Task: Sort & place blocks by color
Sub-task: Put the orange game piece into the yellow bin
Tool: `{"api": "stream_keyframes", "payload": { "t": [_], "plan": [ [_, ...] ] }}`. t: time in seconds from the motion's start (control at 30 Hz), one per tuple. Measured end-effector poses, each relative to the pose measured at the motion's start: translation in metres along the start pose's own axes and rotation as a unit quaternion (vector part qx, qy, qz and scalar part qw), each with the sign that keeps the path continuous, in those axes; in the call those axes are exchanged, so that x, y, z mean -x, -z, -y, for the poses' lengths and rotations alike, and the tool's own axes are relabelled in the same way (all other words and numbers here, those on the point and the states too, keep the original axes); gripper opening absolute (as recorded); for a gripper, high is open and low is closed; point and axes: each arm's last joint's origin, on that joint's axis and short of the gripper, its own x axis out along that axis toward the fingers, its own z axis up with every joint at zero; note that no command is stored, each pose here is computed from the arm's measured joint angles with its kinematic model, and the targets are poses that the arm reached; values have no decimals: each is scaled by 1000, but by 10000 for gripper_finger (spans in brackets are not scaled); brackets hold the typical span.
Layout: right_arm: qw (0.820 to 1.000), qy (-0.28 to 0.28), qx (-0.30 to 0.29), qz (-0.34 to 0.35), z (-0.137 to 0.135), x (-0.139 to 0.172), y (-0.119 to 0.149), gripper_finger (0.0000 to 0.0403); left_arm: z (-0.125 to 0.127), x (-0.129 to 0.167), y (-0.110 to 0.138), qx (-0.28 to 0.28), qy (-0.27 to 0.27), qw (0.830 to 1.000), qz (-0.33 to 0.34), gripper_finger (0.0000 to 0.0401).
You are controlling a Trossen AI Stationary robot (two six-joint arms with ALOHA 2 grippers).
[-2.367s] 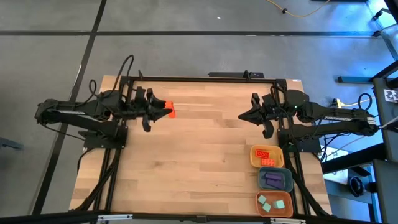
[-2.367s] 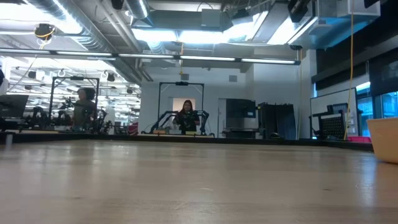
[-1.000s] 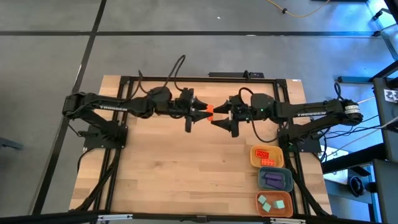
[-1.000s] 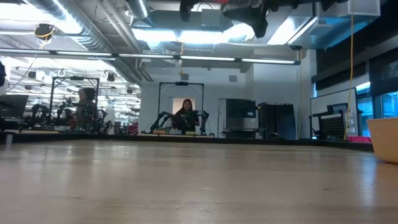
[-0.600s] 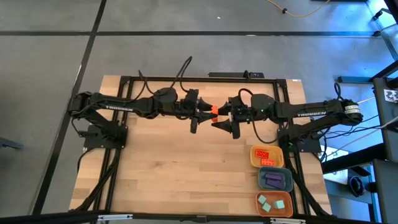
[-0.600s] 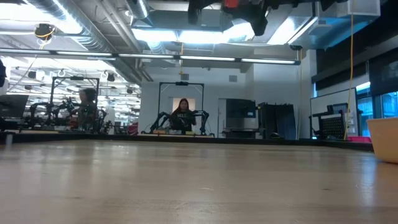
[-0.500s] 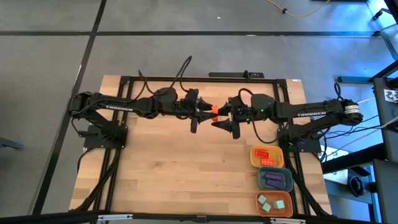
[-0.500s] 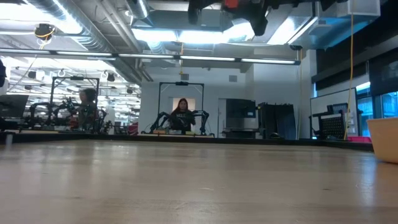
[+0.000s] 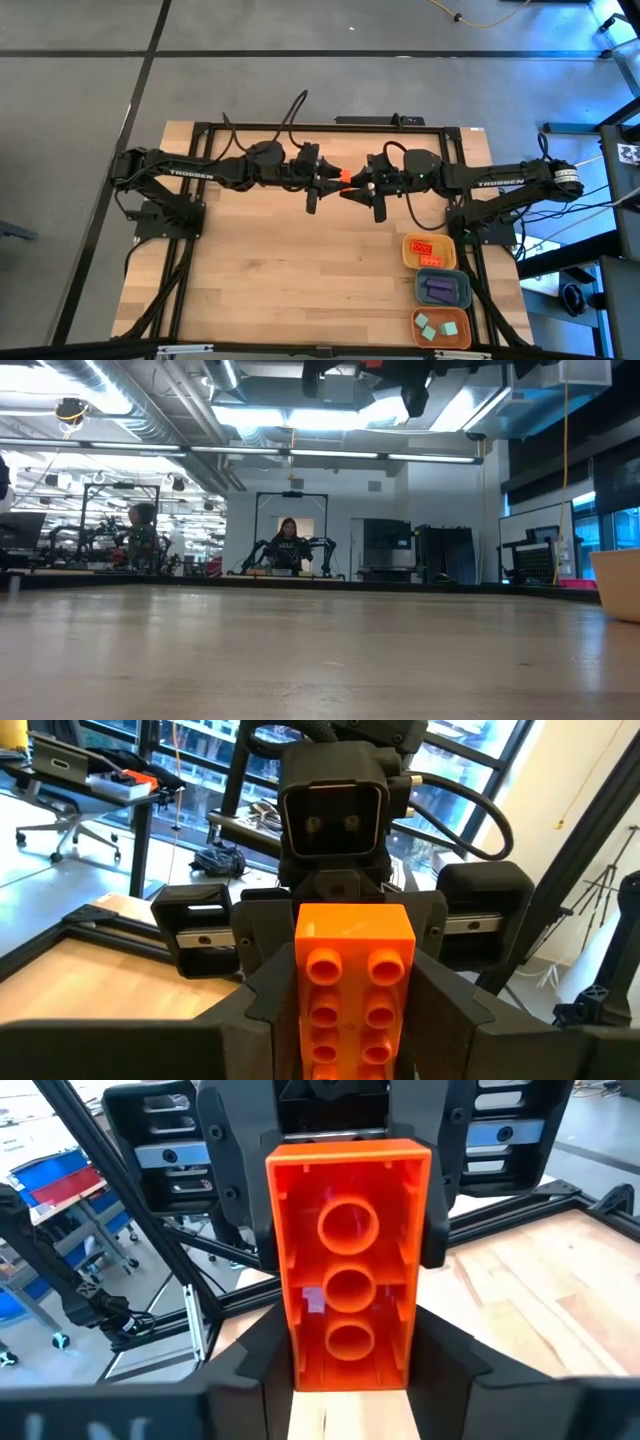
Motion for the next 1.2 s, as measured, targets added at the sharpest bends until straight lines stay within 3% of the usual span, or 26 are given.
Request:
{"api": "stream_keyframes", "payload": {
  "t": [0.07,0.3,0.47,0.7,0.87,1.03,1.2],
  "plan": [
    [1000,-2,-2,-1,0,0,0,141,0,0,0,2,0,1000,0,136],
    [1000,-8,-5,-2,-1,0,0,141,-4,0,-1,39,-1,999,-1,218],
    [1000,-11,3,-13,-1,3,0,141,-6,4,-4,49,19,998,-18,238],
    [999,15,26,-34,-4,47,-11,141,-4,57,-35,12,-27,997,-76,237],
    [999,26,41,3,-13,93,-21,141,9,105,-56,-33,-66,997,-30,237],
    [997,36,36,59,-18,129,-18,141,13,143,-40,-24,-78,996,30,237],
    [996,31,27,80,-20,143,-15,141,12,163,-11,13,-69,994,82,237]
  ]
}}
